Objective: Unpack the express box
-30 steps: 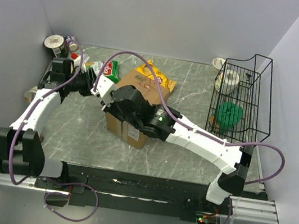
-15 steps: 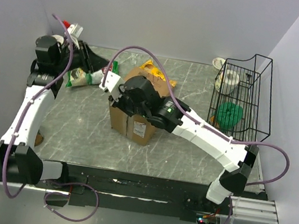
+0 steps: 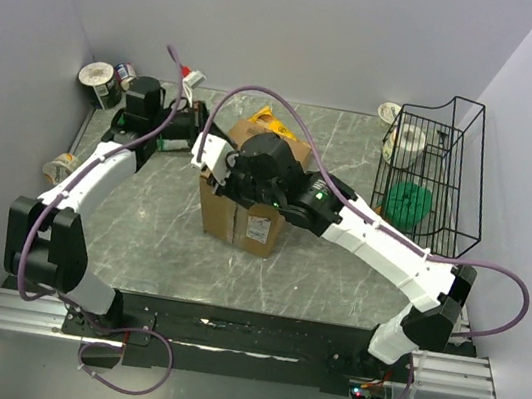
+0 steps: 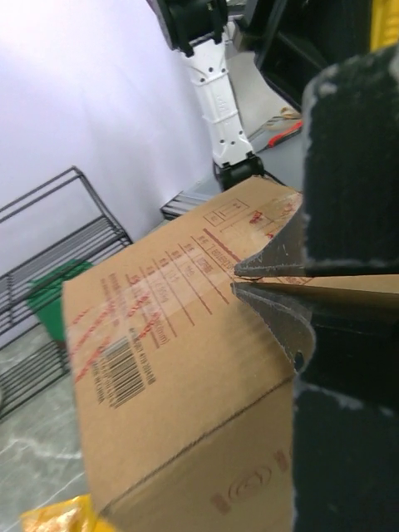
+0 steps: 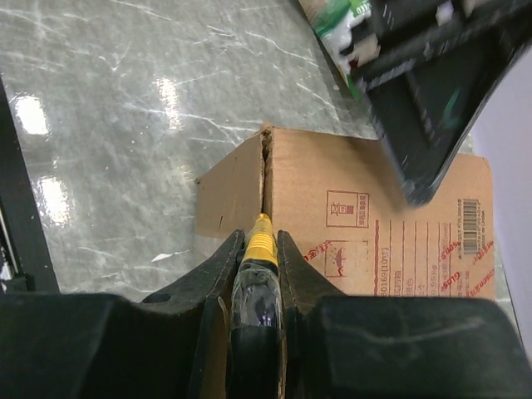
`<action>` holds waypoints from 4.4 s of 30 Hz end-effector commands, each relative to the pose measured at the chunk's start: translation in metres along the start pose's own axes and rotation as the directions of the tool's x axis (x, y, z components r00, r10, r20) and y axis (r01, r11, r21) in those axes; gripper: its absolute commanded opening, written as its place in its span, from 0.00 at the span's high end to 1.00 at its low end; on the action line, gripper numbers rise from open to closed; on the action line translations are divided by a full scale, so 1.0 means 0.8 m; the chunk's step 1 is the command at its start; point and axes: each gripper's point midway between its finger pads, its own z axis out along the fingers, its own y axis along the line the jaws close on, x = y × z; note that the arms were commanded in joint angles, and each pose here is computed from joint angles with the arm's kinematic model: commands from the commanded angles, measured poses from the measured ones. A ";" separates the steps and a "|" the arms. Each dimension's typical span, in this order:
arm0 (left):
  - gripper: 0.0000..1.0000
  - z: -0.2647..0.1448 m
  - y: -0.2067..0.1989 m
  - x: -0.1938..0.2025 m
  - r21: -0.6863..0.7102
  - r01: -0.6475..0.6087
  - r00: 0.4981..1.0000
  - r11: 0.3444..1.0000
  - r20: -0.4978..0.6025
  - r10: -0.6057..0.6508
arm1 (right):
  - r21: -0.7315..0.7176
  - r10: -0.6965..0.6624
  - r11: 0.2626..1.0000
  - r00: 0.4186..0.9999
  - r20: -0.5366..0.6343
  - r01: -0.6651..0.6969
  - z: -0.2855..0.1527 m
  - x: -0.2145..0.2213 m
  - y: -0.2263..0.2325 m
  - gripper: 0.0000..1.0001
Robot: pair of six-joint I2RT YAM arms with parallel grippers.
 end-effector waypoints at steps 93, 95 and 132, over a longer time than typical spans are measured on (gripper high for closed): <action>0.99 0.042 0.052 0.161 0.021 -0.218 0.871 0.976 -0.446 0.204 | -0.077 -0.429 0.902 0.902 -0.038 0.426 -0.117 0.110 -0.106 1.00; 0.99 0.043 0.053 0.161 0.022 -0.219 0.872 0.975 -0.445 0.206 | -0.096 -0.415 0.907 0.910 -0.025 0.411 -0.117 0.114 -0.105 1.00; 0.47 0.051 -0.107 -0.085 -0.019 -0.471 0.882 0.882 0.011 0.471 | 0.200 -0.229 0.958 0.968 0.101 0.206 -0.247 -0.007 -0.182 1.00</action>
